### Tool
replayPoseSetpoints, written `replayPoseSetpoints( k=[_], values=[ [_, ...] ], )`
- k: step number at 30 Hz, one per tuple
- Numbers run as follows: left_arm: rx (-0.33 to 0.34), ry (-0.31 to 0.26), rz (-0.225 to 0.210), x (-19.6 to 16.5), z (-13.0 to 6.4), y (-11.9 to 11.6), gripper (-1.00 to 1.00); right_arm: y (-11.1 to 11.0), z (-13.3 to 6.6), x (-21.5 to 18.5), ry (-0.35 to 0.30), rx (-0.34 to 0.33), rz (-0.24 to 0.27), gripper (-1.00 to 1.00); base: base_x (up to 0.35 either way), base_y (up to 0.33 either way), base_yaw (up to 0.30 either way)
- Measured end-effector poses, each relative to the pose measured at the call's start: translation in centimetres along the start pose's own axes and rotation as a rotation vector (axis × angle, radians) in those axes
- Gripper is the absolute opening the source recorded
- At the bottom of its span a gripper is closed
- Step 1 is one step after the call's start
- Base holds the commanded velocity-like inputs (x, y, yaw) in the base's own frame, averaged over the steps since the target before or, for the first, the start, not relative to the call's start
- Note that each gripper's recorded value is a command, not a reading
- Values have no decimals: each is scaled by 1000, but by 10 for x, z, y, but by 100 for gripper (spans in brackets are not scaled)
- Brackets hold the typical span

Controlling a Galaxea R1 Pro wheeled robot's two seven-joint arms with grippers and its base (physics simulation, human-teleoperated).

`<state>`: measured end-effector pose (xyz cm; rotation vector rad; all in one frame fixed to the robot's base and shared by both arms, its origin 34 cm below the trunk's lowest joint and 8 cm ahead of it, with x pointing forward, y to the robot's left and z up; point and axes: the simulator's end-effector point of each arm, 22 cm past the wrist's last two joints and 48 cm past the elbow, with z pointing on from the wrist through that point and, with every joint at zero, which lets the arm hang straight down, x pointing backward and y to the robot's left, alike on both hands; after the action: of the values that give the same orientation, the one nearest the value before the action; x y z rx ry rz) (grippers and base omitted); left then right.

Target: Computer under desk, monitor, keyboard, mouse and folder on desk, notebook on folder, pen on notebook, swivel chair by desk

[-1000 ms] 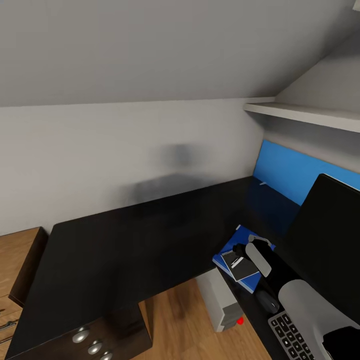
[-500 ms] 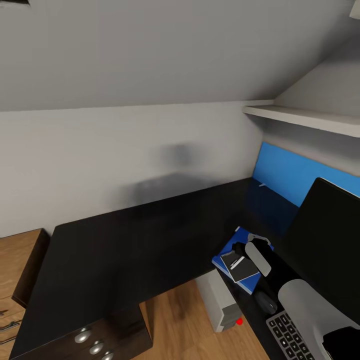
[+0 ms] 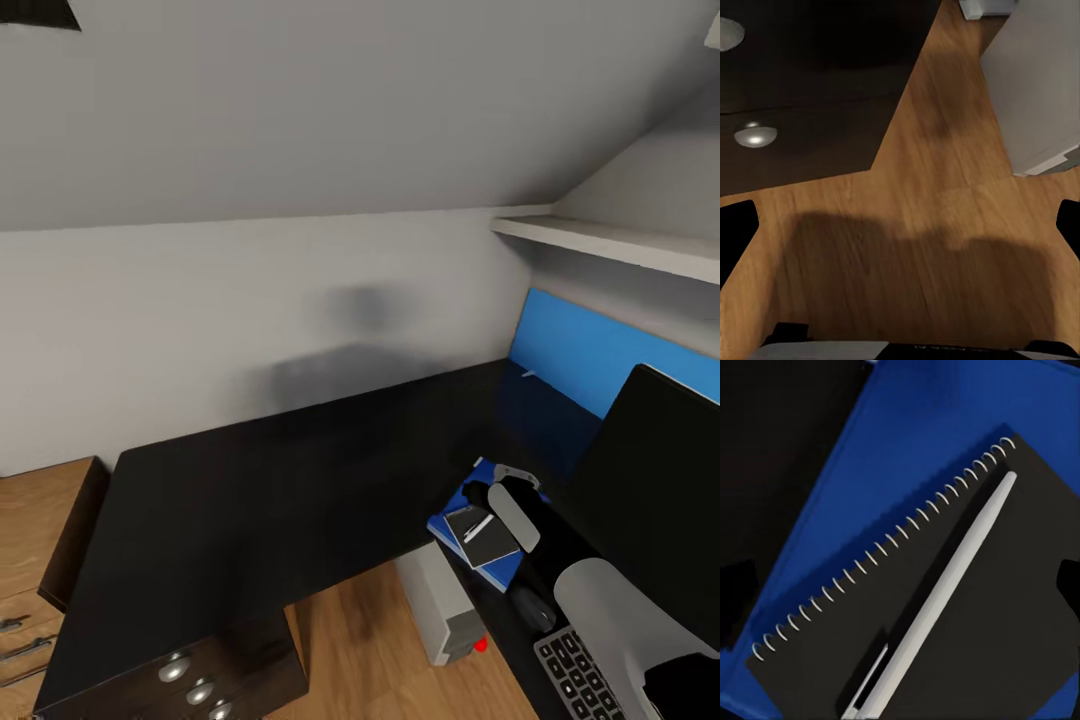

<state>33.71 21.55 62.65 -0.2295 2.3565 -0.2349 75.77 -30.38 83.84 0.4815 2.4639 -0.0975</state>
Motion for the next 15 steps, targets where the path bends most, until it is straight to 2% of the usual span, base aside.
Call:
replayPoseSetpoints(
  k=[4,15],
  values=[
    [0,0,0,-2,-4,-1,100,1,-5,-11,-40,-1,19,100,0,0,242],
    [-2,2,0,-2,-5,0,100,8,-7,-12,-55,-9,19,100,0,0,269]
  ],
)
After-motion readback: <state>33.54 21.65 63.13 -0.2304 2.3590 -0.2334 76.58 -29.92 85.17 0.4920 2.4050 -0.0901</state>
